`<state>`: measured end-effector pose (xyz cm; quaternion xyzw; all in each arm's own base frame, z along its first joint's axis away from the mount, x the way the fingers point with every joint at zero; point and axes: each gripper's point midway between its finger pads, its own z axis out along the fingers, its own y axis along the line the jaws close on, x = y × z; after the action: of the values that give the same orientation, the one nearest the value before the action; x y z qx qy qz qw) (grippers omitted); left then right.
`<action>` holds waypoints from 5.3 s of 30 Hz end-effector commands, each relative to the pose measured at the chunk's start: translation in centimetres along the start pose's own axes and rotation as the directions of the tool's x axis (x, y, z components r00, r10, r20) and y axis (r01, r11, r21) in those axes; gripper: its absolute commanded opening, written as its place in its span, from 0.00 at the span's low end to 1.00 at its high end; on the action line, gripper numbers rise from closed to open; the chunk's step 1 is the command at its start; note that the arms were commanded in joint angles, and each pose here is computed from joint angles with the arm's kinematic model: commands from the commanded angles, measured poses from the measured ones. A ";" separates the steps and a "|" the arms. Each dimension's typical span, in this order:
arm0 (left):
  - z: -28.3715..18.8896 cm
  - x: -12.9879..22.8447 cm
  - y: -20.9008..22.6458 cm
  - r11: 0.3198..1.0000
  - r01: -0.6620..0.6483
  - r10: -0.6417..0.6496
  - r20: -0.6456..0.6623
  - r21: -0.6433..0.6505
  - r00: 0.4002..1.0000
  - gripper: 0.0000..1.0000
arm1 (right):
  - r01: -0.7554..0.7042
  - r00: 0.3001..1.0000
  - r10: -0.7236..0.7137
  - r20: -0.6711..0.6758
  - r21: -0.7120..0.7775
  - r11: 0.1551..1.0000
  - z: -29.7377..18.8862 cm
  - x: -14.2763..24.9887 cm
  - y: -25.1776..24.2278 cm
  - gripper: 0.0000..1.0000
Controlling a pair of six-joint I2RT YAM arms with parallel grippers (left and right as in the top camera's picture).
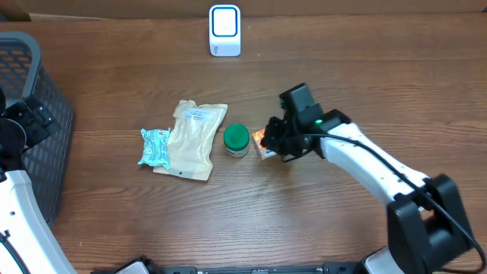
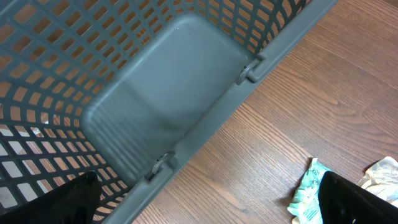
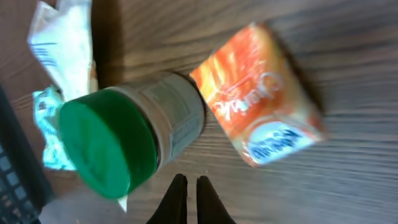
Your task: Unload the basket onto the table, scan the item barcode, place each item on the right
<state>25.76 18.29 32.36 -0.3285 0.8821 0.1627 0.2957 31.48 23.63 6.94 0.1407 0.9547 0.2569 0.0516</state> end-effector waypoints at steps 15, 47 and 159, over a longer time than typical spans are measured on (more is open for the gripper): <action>-0.2 -0.3 0.3 1.000 -0.010 0.010 0.011 -0.013 1.000 1.00 | -0.117 0.992 0.108 0.058 0.168 0.979 4.4 0.6 -3.0 0.04; -0.2 -0.3 0.3 1.000 -0.010 0.010 0.011 -0.013 1.000 1.00 | 0.131 0.973 -0.157 0.172 0.150 0.980 -0.7 -10.7 -7.9 0.08; -0.2 -0.3 0.3 1.000 -0.010 0.010 0.011 -0.013 1.000 0.99 | 0.234 0.967 -0.246 0.067 0.145 0.961 -3.8 -13.1 -5.1 0.47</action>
<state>25.75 18.29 32.35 -0.3285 0.8822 0.1627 0.2955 41.61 12.79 4.45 0.0483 0.9843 0.1446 0.0886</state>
